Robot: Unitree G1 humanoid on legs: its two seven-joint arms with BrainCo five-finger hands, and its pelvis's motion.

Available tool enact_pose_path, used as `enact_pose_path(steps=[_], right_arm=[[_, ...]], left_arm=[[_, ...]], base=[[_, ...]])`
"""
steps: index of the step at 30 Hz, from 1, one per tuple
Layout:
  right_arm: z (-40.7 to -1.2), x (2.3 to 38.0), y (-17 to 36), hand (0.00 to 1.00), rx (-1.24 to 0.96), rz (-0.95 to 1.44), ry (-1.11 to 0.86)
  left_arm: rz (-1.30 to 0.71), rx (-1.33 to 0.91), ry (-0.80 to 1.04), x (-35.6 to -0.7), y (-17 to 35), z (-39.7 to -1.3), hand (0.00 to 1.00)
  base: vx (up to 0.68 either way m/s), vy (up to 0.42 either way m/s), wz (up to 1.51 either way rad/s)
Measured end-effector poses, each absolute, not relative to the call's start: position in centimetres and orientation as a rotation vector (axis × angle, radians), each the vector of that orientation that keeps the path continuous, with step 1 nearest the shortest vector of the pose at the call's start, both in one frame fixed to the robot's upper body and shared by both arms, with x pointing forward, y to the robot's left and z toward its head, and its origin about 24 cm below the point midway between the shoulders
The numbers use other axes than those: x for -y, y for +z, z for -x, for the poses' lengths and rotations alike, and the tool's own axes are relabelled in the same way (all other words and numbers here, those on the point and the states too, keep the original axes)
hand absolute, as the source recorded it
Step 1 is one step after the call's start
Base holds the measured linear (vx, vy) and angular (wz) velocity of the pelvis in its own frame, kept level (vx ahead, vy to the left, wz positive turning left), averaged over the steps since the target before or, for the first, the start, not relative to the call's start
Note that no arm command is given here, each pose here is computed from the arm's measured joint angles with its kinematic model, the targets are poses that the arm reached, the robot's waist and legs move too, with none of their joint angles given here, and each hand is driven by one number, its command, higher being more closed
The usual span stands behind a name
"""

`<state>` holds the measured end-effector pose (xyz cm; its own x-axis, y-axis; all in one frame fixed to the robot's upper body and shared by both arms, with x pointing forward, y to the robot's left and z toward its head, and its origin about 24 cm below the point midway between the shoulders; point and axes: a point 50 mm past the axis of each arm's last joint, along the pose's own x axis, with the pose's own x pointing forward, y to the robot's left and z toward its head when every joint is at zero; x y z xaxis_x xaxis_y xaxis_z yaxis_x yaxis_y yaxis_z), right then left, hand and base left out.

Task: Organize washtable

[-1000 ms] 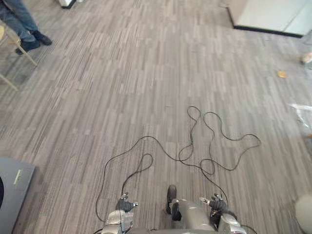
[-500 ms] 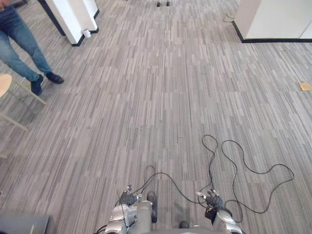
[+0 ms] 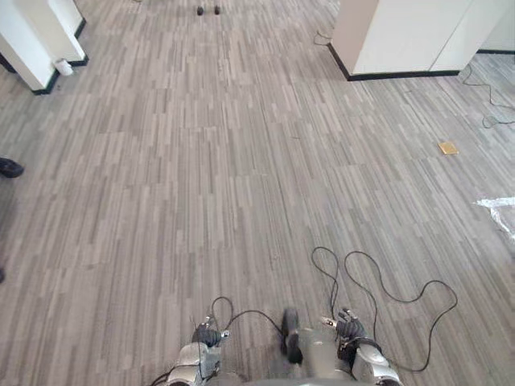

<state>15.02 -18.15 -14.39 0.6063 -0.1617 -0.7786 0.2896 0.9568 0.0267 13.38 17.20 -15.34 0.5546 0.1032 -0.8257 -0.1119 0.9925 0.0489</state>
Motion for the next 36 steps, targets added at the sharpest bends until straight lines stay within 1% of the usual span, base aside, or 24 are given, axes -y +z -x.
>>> enact_pose_path(steps=[2,6,13,17,22,25,27,31,35,36], right_arm=[[-13.8,18.7,-14.8,0.00,-0.913,-0.179,-0.309],[-13.6,19.6,-14.8,0.00,-0.910,-0.181,-0.344],[-14.3,18.3,-14.7,0.00,-0.896,-0.205,-0.317],[-13.0,19.0,-15.2,0.00,-0.950,-0.167,-0.315],[-12.5,17.8,-15.5,0.00,-0.971,-0.195,-0.300],[-11.9,17.9,-15.7,0.00,-0.982,-0.199,-0.311],[-12.3,18.0,-15.5,0.00,-0.964,-0.188,-0.299],[-13.2,18.1,-15.1,0.00,-0.930,-0.191,-0.283],[-12.8,18.2,-15.2,0.00,-0.937,-0.194,-0.284],[-11.9,18.7,-15.4,0.00,-0.956,-0.189,-0.301]], left_arm=[[0.031,-0.983,0.131,-16.7,-15.5,-13.1,0.00],[0.111,-0.976,0.183,-16.0,-15.5,-13.1,0.00],[0.127,-0.899,0.205,-16.2,-14.8,-13.9,0.00],[0.098,-0.890,0.176,-16.2,-14.7,-14.0,0.00],[0.041,-0.939,0.200,-18.3,-15.2,-12.7,0.00],[0.030,-0.989,0.191,-18.3,-15.6,-11.9,0.00],[0.029,-1.002,0.181,-18.0,-15.7,-11.6,0.00],[0.029,-1.002,0.171,-17.8,-15.7,-11.8,0.00],[0.018,-1.006,0.147,-17.5,-15.8,-11.6,0.00],[0.016,-1.005,0.138,-17.3,-15.8,-11.7,0.00]], base=[[0.55,-0.183,0.49],[0.50,-0.091,-0.14],[0.40,0.086,-0.20],[0.44,0.288,-0.04],[0.52,0.246,0.04],[0.52,0.235,0.02],[0.53,0.178,0.13],[0.41,0.003,0.29],[0.53,-0.091,0.58],[0.43,-0.110,0.33]])
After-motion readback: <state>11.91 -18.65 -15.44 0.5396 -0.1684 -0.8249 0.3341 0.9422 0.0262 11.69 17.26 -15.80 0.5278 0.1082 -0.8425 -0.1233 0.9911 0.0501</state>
